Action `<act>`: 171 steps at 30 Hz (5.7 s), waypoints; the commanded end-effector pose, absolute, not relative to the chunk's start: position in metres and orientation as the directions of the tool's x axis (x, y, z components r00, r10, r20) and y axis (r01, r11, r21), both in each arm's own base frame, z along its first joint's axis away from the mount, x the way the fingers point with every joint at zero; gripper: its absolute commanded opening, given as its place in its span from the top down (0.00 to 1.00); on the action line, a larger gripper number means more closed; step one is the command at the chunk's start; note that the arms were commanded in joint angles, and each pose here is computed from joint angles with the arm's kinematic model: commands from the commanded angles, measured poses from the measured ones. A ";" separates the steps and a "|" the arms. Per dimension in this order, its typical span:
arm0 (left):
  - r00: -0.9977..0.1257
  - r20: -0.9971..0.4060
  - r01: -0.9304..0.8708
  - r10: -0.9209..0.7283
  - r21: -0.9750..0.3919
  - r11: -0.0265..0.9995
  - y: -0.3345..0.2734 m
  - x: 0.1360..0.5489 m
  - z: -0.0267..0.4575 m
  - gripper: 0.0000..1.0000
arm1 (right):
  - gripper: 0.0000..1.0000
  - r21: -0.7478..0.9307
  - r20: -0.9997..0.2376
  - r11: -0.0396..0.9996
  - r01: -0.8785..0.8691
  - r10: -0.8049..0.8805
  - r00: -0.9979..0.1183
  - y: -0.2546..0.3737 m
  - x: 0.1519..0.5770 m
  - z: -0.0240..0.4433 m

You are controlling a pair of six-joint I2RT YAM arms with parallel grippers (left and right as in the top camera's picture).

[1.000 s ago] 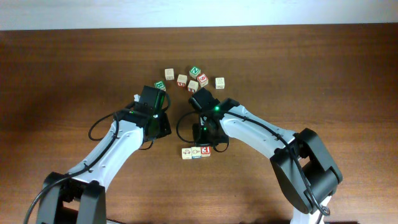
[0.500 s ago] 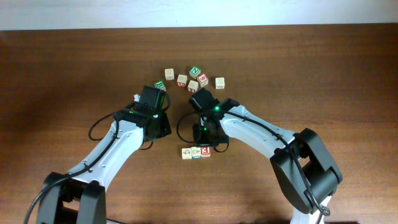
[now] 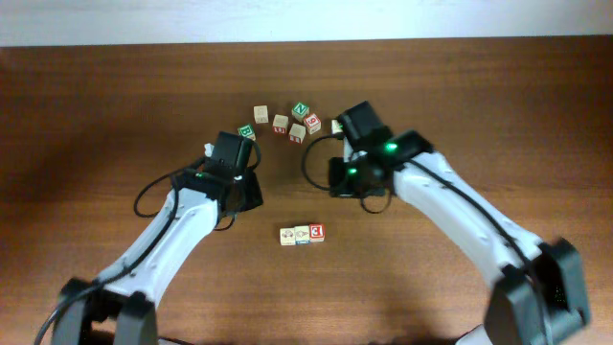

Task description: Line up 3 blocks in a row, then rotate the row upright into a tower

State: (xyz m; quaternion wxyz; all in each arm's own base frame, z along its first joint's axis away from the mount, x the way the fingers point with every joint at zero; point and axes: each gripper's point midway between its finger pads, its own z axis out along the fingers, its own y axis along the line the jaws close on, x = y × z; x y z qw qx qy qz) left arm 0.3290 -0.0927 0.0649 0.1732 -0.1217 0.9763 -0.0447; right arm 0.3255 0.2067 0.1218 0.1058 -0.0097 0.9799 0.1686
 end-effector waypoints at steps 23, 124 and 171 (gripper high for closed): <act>-0.907 -0.350 -0.167 -0.235 -0.215 0.962 -0.101 0.309 0.094 0.71 | 0.83 0.423 -0.137 0.904 -0.059 0.000 -0.991 0.177 0.277 0.093; -0.999 -0.023 0.054 0.049 -0.390 0.919 -0.167 0.252 0.003 1.00 | 0.96 0.621 0.065 0.782 -0.048 -0.113 -0.991 0.250 0.263 0.028; -0.874 -0.364 -0.249 -0.321 -0.230 0.941 -0.041 0.394 0.081 1.00 | 0.64 0.392 0.015 0.909 -0.141 -0.159 -0.987 0.291 0.226 0.044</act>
